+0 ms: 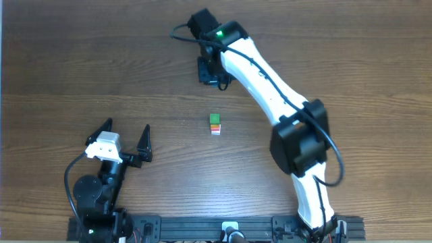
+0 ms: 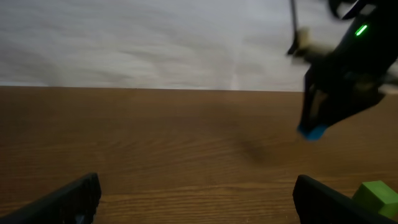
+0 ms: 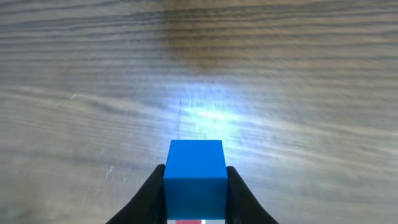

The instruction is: Stack Cubes

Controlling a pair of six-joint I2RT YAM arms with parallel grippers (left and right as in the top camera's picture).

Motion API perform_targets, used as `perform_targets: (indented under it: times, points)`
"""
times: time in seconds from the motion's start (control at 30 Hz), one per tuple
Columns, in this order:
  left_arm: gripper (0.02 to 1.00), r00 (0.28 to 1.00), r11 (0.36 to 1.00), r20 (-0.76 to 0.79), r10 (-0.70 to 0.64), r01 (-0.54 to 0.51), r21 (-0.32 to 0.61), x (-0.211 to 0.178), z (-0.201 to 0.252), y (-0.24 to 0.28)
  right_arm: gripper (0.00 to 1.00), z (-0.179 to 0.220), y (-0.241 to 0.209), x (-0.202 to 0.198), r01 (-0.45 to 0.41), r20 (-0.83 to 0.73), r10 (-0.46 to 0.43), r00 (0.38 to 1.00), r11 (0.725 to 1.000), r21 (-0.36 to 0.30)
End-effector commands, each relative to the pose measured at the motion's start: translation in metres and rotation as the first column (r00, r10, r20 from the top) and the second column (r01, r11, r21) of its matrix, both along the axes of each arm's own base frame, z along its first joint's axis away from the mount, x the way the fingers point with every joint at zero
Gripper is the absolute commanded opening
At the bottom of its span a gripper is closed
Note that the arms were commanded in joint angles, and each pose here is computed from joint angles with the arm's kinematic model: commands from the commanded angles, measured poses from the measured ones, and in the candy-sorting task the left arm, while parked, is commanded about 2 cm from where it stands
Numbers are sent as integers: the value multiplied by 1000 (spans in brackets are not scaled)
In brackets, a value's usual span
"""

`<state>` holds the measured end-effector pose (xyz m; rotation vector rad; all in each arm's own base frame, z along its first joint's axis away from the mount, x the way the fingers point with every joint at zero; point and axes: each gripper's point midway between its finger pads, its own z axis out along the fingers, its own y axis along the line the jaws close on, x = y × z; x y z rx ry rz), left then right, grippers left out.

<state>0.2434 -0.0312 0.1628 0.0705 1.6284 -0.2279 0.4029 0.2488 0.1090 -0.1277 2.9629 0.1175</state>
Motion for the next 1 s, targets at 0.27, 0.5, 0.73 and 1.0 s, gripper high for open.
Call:
perform_targets:
  times: [0.27,0.5,0.73,1.0]
  points:
    - [998,1000,1000,2,-11,11,10,0,-1,-2,12,65,-9,-70,-5,-59,2,998,999,-48]
    - [998,1000,1000,2,-11,11,10,0,-1,-2,14,63,16,-100,-74,-123,73,990,997,-10]
    - [998,1000,1000,2,-11,11,10,0,-1,-2,14,53,17,-115,-61,-144,57,988,998,-24]
    - [998,1000,1000,2,-11,11,10,0,-1,-2,14,41,16,-120,-41,-130,40,991,999,-5]
